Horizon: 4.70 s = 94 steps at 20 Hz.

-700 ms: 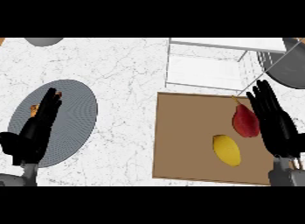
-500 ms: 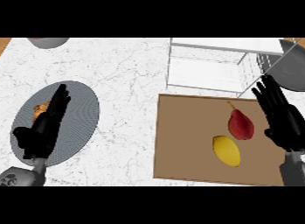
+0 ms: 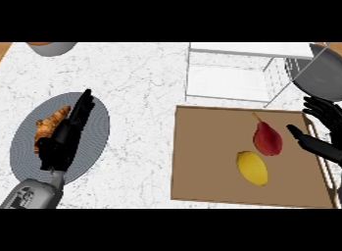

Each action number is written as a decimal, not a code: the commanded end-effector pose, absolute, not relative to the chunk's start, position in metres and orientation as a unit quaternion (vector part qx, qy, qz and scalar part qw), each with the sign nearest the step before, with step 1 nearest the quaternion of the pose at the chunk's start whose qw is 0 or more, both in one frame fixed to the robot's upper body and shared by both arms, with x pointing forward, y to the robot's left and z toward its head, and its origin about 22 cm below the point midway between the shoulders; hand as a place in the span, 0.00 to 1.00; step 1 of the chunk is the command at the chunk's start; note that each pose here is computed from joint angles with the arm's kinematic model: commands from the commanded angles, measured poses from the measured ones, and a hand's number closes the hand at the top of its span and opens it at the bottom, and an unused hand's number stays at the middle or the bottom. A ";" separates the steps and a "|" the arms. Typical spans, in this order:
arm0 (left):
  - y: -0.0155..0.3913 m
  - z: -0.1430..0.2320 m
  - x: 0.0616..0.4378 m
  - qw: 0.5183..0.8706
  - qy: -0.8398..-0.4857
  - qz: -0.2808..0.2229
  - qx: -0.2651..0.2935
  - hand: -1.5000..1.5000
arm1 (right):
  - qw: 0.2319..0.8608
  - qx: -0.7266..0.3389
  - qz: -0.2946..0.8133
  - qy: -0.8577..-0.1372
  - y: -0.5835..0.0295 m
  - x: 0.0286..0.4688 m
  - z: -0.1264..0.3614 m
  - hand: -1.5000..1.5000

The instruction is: Pick the lemon from the tray and place it in the tiered shelf

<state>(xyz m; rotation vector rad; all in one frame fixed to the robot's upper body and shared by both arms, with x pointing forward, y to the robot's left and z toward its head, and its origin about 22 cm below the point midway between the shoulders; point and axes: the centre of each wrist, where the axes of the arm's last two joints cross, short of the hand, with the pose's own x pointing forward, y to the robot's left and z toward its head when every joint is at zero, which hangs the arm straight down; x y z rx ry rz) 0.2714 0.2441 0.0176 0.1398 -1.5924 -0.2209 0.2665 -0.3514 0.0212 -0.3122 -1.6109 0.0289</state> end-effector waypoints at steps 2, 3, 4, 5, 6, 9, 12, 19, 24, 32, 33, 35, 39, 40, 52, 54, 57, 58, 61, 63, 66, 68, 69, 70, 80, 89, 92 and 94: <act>0.232 0.024 0.285 0.694 -0.709 -0.113 0.053 0.50 | 0.631 -0.212 -0.051 -0.744 -0.354 0.248 -0.035 0.00; 0.216 0.023 0.279 0.695 -0.708 -0.117 0.047 0.50 | 0.618 -0.190 -0.078 -0.759 -0.356 0.256 -0.030 0.00; 0.224 0.033 0.288 0.699 -0.705 -0.109 0.047 0.50 | 0.607 -0.171 -0.080 -0.772 -0.367 0.249 -0.033 0.00; 0.211 0.024 0.275 0.692 -0.711 -0.116 0.039 0.50 | 0.602 -0.140 -0.076 -0.783 -0.381 0.247 -0.024 0.00; 0.223 0.020 0.278 0.693 -0.710 -0.113 0.055 0.50 | 0.599 -0.118 -0.071 -0.789 -0.389 0.244 -0.016 0.00; 0.222 0.014 0.283 0.698 -0.706 -0.112 0.045 0.50 | 0.648 -0.065 0.056 -0.756 -0.386 0.248 0.002 0.00; 0.225 0.007 0.283 0.698 -0.705 -0.114 0.054 0.50 | 0.651 -0.081 0.145 -0.741 -0.381 0.257 0.029 0.00; 0.215 0.017 0.279 0.701 -0.703 -0.113 0.047 0.50 | 0.670 -0.125 0.252 -0.687 -0.367 0.246 0.104 0.00; 0.219 0.013 0.277 0.704 -0.699 -0.120 0.045 0.50 | 0.666 -0.158 0.382 -0.621 -0.340 0.247 0.138 0.00; 0.222 0.016 0.283 0.694 -0.707 -0.123 0.055 0.50 | 0.662 -0.223 0.475 -0.534 -0.289 0.226 0.161 0.00; 0.224 0.006 0.286 0.697 -0.706 -0.113 0.046 0.50 | 0.662 -0.217 0.473 -0.540 -0.285 0.219 0.170 0.00; 0.219 0.022 0.288 0.695 -0.707 -0.115 0.058 0.50 | 0.663 -0.223 0.472 -0.537 -0.271 0.210 0.175 0.00; 0.240 0.023 0.274 0.692 -0.710 -0.117 0.061 0.50 | 0.668 -0.221 0.458 -0.543 -0.265 0.206 0.164 0.00; 0.228 0.024 0.280 0.699 -0.704 -0.116 0.051 0.50 | 0.664 -0.222 0.465 -0.541 -0.262 0.210 0.162 0.00; 0.235 0.011 0.281 0.693 -0.709 -0.119 0.046 0.50 | 0.663 -0.243 0.459 -0.540 -0.229 0.205 0.154 0.00; 0.246 0.005 0.267 0.696 -0.708 -0.110 0.043 0.50 | 0.666 -0.236 0.461 -0.537 -0.230 0.212 0.135 0.00; 0.239 0.009 0.286 0.694 -0.709 -0.116 0.052 0.50 | 0.665 -0.239 0.450 -0.546 -0.209 0.202 0.145 0.00; 0.233 0.033 0.289 0.699 -0.704 -0.121 0.050 0.50 | 0.672 -0.244 0.454 -0.531 -0.228 0.217 0.140 0.00; 0.234 0.012 0.278 0.700 -0.702 -0.121 0.046 0.50 | 0.673 -0.246 0.457 -0.527 -0.244 0.220 0.130 0.00; 0.232 0.017 0.290 0.692 -0.710 -0.115 0.057 0.50 | 0.679 -0.251 0.455 -0.518 -0.233 0.224 0.124 0.00; 0.235 0.018 0.280 0.694 -0.709 -0.113 0.047 0.50 | 0.670 -0.251 0.462 -0.524 -0.248 0.200 0.122 0.00; 0.230 0.022 0.284 0.696 -0.708 -0.112 0.045 0.50 | 0.671 -0.261 0.460 -0.519 -0.231 0.202 0.138 0.00; 0.237 0.025 0.287 0.695 -0.708 -0.119 0.051 0.50 | 0.679 -0.250 0.467 -0.509 -0.225 0.204 0.129 0.00; 0.240 0.011 0.290 0.696 -0.709 -0.109 0.044 0.50 | 0.673 -0.257 0.472 -0.509 -0.213 0.217 0.107 0.00; 0.229 0.004 0.284 0.695 -0.708 -0.112 0.053 0.50 | 0.671 -0.274 0.479 -0.496 -0.219 0.224 0.083 0.00; 0.239 0.021 0.295 0.694 -0.709 -0.118 0.044 0.50 | 0.671 -0.278 0.485 -0.487 -0.227 0.230 0.053 0.00; 0.208 0.009 0.290 0.693 -0.709 -0.121 0.048 0.50 | 0.684 -0.272 0.477 -0.480 -0.231 0.238 0.057 0.00; 0.226 0.004 0.289 0.698 -0.704 -0.114 0.055 0.50 | 0.677 -0.276 0.490 -0.475 -0.225 0.237 0.058 0.00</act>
